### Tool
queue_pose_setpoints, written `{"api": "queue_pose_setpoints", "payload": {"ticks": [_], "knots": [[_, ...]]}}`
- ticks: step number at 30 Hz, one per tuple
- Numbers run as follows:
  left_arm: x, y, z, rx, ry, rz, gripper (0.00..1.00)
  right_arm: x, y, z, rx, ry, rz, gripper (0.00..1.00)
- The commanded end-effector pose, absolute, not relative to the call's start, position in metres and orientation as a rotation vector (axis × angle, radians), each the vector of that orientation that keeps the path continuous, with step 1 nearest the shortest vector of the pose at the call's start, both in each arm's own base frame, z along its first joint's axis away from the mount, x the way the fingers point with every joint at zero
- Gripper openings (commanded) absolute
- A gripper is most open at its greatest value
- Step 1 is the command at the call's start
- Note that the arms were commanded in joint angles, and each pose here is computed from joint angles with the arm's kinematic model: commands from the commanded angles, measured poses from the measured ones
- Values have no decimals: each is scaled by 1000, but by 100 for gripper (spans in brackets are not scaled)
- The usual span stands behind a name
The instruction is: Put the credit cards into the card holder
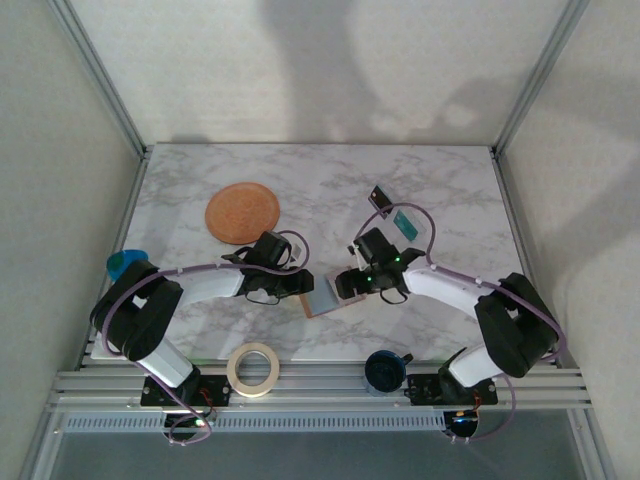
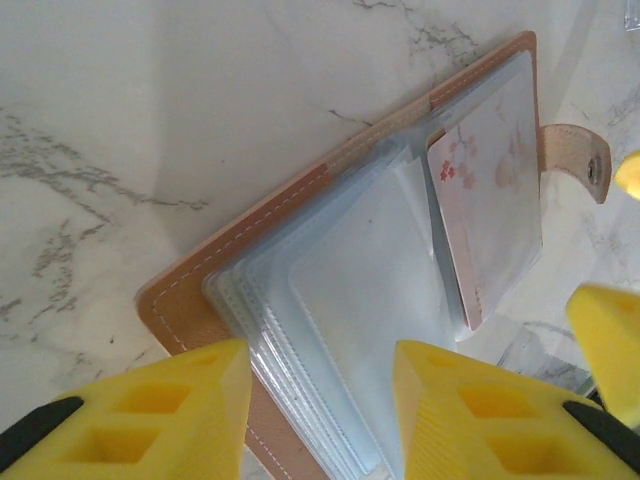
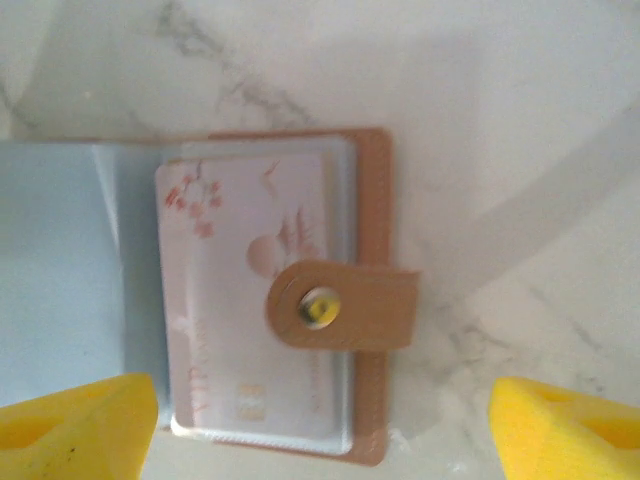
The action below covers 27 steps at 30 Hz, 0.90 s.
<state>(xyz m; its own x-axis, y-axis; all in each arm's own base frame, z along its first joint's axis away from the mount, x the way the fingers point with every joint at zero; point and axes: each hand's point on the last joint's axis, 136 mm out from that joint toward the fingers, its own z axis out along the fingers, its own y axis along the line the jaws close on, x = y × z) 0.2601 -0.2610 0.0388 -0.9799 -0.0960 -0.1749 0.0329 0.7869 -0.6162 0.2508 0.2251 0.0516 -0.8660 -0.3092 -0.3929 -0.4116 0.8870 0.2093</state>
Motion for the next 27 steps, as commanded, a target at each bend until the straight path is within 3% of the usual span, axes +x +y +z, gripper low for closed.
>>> {"api": "queue_pose_setpoints", "payload": {"ticks": [1, 4, 12, 18, 27], "knots": [[257, -265, 37, -52, 2780, -980, 41, 257, 234, 49, -578, 2716, 433, 86], [257, -267, 37, -54, 2778, -993, 43, 264, 238, 41, -550, 2732, 449, 82], [255, -258, 27, -87, 2807, -907, 47, 273, 236, 26, -548, 2730, 409, 60], [256, -262, 25, -82, 2803, -927, 48, 258, 264, 34, -624, 2713, 666, 28], [267, -266, 37, -51, 2782, -905, 45, 226, 293, 46, -628, 2691, 917, 26]]}}
